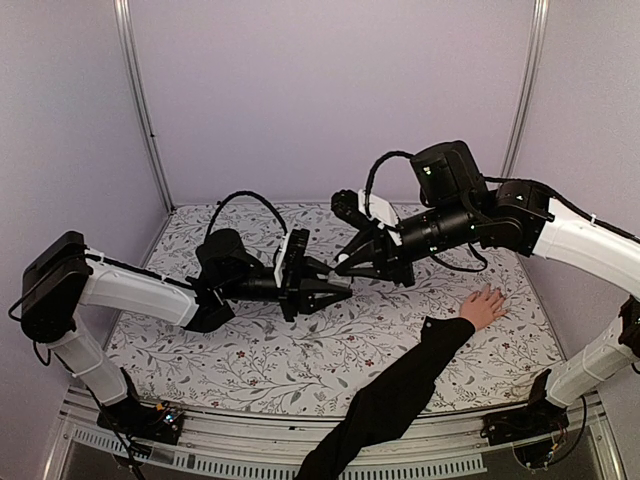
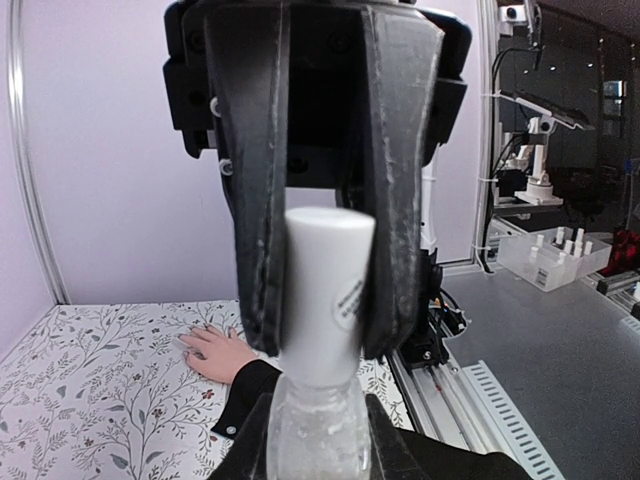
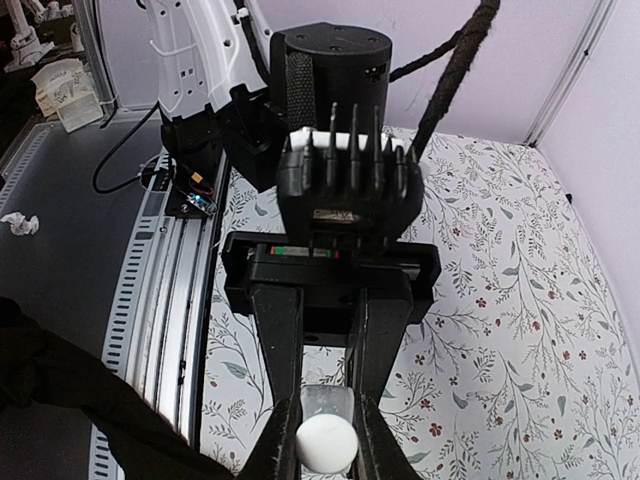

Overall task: Paint the nails
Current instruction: Close the nail polish bottle.

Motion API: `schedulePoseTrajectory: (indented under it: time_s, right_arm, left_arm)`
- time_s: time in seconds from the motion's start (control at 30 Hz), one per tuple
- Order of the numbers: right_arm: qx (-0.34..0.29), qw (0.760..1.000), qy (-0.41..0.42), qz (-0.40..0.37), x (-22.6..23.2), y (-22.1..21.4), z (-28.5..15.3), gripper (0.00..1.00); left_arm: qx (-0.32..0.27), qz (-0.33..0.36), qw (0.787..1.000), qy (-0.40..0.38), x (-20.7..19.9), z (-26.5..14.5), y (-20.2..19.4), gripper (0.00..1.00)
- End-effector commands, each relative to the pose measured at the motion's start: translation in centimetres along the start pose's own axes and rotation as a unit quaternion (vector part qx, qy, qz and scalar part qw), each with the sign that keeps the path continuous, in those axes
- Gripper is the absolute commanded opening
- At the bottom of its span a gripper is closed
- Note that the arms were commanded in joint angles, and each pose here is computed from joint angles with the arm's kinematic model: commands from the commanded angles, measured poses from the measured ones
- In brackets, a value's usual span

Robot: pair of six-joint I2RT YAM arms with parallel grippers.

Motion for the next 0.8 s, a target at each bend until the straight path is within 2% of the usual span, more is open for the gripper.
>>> schedulePoseTrajectory:
  time_s: [0.0, 0.33, 0.43, 0.5, 0.6, 0.77]
  right_arm:
    - [0.023, 0.999, 0.019, 0.018, 0.57, -1.27, 0.94, 0.16]
    - [0.024, 0.999, 0.026, 0.022, 0.6, -1.49, 1.46, 0.18]
    - [0.026, 0.999, 0.019, 0.021, 0.42, -1.57, 1.57, 0.07]
    - [0.025, 0.999, 0.018, 0.021, 0.33, -1.49, 1.6, 0.05]
    - [0.023, 0.999, 0.019, 0.021, 0.26, -1.31, 1.6, 0.12]
    - [0.02, 0.999, 0.023, 0.022, 0.15, -1.21, 1.89, 0.14]
  left_arm:
    - [-0.038, 0.029, 0.999, -0.006, -0.18, 0.12, 2.23, 0.0]
    - [-0.051, 0.03, 0.998, -0.009, 0.08, -0.26, 2.83, 0.0]
    - [-0.051, 0.032, 0.998, -0.008, 0.17, -0.27, 2.89, 0.0]
    - [-0.05, 0.032, 0.998, -0.009, 0.2, -0.25, 2.84, 0.0]
    - [-0.044, 0.032, 0.998, -0.008, 0.33, -0.09, 2.71, 0.0]
    - [-0.042, 0.033, 0.999, -0.01, 0.38, -0.01, 2.65, 0.0]
Point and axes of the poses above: each gripper's point midway between its finger pads, its own z axis out along the fingers, its own x axis along the line the jaws close on, y = z × x, the point moved 7 cm from there along -z, back along the fingers, and after that the axes turned 13 degrees about -z, right-handed, at the moved point
